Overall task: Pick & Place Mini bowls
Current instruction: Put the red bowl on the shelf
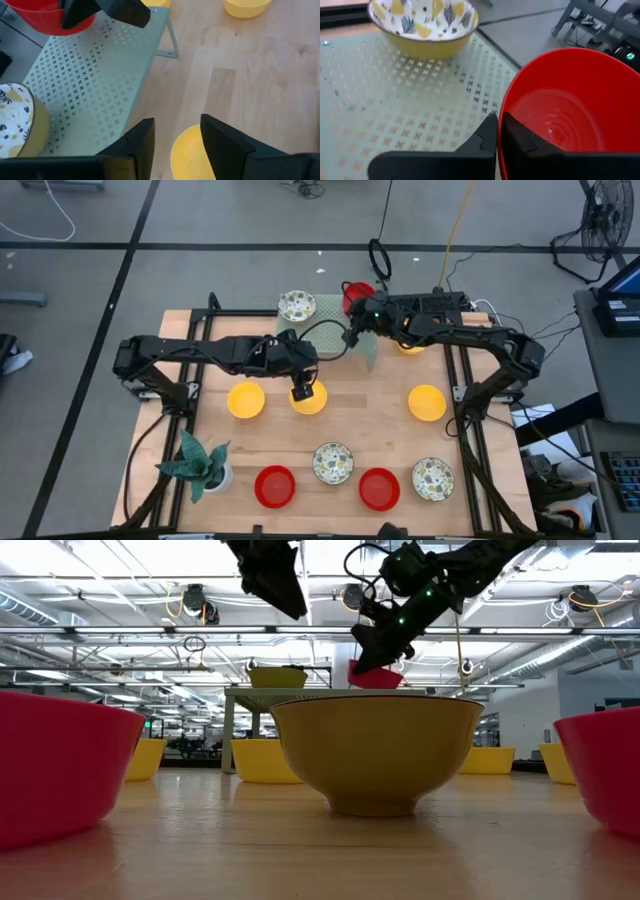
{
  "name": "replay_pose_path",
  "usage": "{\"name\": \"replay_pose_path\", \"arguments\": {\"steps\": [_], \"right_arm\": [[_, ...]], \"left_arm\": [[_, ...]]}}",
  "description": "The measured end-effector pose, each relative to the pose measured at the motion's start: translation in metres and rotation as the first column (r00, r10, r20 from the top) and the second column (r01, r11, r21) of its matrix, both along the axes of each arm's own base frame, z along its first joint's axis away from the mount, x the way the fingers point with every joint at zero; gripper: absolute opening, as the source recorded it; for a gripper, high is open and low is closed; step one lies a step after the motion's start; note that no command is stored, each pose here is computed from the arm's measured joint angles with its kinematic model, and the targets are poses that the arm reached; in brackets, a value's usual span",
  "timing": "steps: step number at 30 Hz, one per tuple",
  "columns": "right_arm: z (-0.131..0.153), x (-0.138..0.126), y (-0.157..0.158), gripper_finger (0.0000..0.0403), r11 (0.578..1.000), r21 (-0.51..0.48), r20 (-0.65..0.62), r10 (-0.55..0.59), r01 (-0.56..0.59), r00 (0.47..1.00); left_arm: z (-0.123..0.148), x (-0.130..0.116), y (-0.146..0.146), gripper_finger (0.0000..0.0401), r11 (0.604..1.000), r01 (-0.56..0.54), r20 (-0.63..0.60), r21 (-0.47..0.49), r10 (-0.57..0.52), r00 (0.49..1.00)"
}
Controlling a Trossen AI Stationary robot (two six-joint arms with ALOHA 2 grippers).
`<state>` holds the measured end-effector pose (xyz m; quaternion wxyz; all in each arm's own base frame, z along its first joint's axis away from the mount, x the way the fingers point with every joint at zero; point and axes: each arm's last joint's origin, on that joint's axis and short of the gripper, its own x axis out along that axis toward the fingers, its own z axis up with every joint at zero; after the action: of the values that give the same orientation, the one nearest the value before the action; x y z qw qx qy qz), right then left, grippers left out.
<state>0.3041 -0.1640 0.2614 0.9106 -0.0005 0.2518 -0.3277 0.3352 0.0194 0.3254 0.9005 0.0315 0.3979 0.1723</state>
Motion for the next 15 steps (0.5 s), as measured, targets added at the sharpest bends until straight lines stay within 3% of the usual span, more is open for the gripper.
{"name": "replay_pose_path", "arguments": {"steps": [15], "right_arm": [[-0.004,-0.012,-0.017,0.0004,0.990,0.091,0.018,-0.111,0.109,0.994]], "left_arm": [[0.000,0.000,0.001,0.0163,1.000,0.006,-0.005,0.004,-0.006,1.000]]}}
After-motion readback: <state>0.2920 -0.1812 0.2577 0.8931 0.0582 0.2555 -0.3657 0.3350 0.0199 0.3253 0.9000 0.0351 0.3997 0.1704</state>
